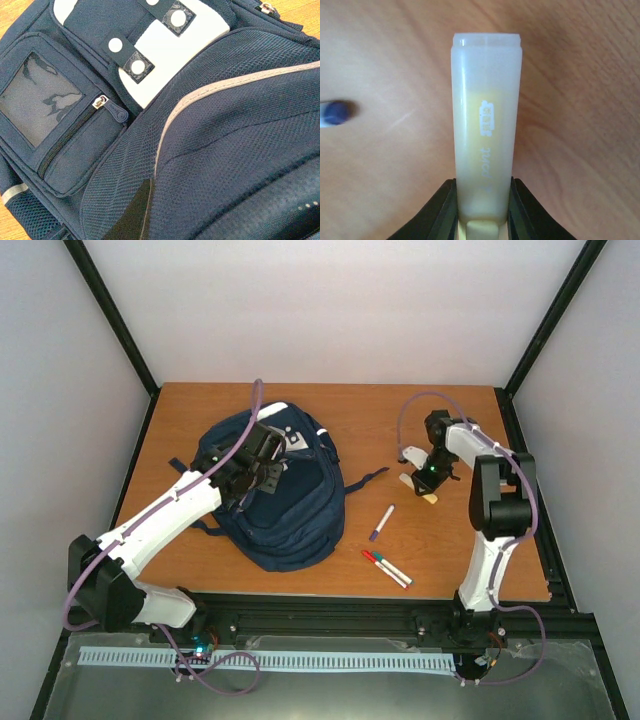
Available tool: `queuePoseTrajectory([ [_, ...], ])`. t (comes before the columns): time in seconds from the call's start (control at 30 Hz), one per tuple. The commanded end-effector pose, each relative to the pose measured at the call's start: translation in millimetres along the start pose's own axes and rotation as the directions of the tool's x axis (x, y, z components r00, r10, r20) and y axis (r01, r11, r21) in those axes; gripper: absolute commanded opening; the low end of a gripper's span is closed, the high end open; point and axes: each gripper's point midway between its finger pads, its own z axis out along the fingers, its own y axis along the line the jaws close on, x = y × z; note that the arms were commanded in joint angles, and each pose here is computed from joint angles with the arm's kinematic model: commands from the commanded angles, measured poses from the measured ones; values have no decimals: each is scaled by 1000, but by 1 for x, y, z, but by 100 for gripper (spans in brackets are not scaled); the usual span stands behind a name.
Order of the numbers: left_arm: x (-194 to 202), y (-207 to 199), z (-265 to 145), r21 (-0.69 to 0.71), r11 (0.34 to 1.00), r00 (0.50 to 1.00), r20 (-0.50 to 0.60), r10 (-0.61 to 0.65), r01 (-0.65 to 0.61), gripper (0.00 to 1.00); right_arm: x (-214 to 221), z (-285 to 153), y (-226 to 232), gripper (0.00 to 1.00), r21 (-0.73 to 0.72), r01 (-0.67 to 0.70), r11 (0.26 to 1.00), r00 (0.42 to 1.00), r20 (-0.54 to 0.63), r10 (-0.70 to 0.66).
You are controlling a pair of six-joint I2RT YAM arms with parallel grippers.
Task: Pack the student bag
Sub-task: Pick up the stationery from the center of the board, then place the stationery in the student bag.
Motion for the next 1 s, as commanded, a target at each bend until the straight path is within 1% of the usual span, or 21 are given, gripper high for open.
queuePoseTrajectory([
  [0.0,-31,6,-16,11,997,993,89,-78,77,2,-22,-53,38,14,15,51,999,988,147,-52],
  [0.13,-30,6,-16,12,997,993,88,-80,79,3,-40,-88,75,13,69,151,986,961,222,-162],
  [0.23,-30,5,-15,14,997,993,86,-81,80,2,-59,-110,114,11,118,262,958,922,264,-285],
  [0.3,-30,5,-15,14,997,993,86,-80,79,2,-70,-124,139,10,167,333,928,885,283,-369],
  [0.43,-30,5,-16,14,997,993,87,-82,81,2,-92,-147,184,10,290,456,841,793,295,-532],
  [0.53,-30,5,-16,15,997,993,87,-82,81,2,-104,-155,213,10,385,537,750,714,266,-648],
  [0.67,-29,6,-16,14,997,993,87,-83,82,2,-121,-156,250,10,493,624,607,594,205,-778],
  [0.77,-29,6,-16,13,997,993,87,-83,82,2,-136,-153,270,10,550,657,515,526,154,-836],
  [0.83,-30,6,-16,15,996,993,88,-85,84,3,-147,-149,281,10,604,669,433,484,87,-871],
  [0.97,-29,5,-16,18,996,993,86,-85,84,2,-173,-147,304,10,691,661,294,402,6,-916],
])
